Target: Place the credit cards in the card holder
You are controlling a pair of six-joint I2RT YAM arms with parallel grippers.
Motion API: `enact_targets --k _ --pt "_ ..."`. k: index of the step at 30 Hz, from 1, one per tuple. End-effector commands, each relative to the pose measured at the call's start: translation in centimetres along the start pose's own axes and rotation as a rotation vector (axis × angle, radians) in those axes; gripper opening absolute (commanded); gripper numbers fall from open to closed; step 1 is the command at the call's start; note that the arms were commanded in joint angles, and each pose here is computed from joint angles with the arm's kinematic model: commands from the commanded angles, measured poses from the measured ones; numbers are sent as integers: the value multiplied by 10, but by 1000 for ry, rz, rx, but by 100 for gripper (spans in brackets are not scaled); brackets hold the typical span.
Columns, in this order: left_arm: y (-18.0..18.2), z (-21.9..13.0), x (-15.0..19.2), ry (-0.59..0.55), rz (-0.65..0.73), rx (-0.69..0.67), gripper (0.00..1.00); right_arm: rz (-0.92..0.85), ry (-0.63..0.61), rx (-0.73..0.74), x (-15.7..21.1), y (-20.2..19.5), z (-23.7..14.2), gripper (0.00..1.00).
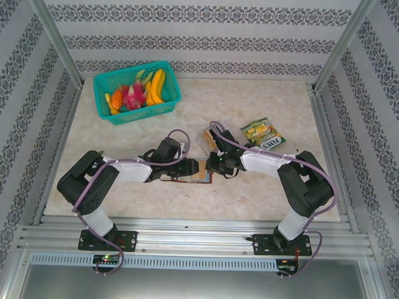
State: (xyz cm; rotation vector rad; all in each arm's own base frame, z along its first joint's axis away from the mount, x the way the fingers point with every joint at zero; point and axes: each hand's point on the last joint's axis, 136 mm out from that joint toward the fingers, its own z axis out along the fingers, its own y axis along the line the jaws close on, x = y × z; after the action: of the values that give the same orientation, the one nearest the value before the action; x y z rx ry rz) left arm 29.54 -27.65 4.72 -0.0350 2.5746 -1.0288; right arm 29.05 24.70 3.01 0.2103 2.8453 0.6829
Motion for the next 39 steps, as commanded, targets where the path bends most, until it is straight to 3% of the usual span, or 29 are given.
enact_targets --k 1,4,8,15,29,36,39 --pt "3 -19 -6 -74 11 -66 50 -19 -37 5 -5 -3 -19 22" --pt "2 -29 -12 -106 23 -84 55 -37 -68 -14 -13 1 -33 24" --pt "-1 -31 -14 -103 33 -86 55 -61 -115 -20 -24 2 -52 26" --pt "-18 -41 -34 -161 59 -72 57 -103 -188 66 -48 -15 -78 29" --pt "-55 -39 -71 -182 88 -20 62 -179 -212 79 -79 -10 -88 31" --pt "-36 -30 -110 -176 -40 -173 64 -247 -226 164 -108 -15 -98 32" --pt "-29 -18 -120 -141 -102 -212 59 -281 -206 135 -117 -9 -94 32"
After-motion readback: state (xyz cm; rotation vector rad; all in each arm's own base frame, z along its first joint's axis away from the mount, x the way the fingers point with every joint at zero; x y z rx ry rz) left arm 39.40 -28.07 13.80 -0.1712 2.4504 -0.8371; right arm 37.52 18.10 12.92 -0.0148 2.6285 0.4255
